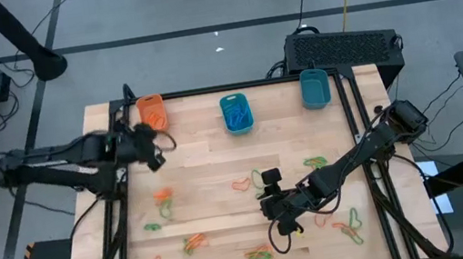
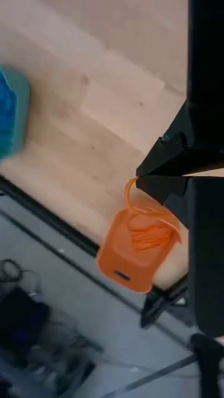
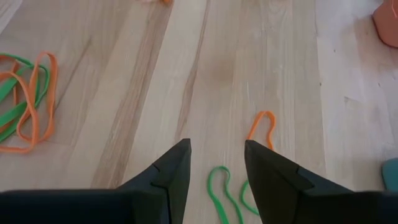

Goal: Sort rubber bands into baskets
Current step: Put the orange rubber band into the orange bin

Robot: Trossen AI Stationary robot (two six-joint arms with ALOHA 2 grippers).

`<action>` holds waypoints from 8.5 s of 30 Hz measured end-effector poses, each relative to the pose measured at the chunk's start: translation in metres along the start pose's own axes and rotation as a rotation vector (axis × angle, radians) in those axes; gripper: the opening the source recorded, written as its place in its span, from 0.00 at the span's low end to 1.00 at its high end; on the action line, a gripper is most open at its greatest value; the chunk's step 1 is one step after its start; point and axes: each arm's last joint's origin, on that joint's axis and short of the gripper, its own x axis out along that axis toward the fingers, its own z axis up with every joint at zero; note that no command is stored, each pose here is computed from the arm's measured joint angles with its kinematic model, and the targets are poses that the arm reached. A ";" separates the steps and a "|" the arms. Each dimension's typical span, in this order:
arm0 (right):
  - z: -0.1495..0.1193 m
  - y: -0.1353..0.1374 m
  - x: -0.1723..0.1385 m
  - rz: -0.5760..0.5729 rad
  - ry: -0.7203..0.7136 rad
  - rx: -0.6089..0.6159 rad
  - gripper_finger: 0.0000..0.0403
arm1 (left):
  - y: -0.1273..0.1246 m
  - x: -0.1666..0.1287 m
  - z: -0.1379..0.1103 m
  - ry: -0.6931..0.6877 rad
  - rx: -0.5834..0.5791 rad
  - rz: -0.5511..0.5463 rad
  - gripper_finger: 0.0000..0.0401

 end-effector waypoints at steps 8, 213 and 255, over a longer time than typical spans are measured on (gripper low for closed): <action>0.000 0.000 0.000 0.000 -0.001 0.000 0.36 | 0.031 0.061 -0.001 0.080 -0.071 -0.063 0.00; -0.044 -0.054 -0.047 0.037 -0.169 0.534 0.00 | -0.226 0.126 0.057 -0.666 -0.128 -0.982 0.45; -0.052 -0.061 -0.056 -0.035 -0.099 0.330 0.36 | -0.092 0.066 0.072 -0.449 -0.053 -0.311 0.01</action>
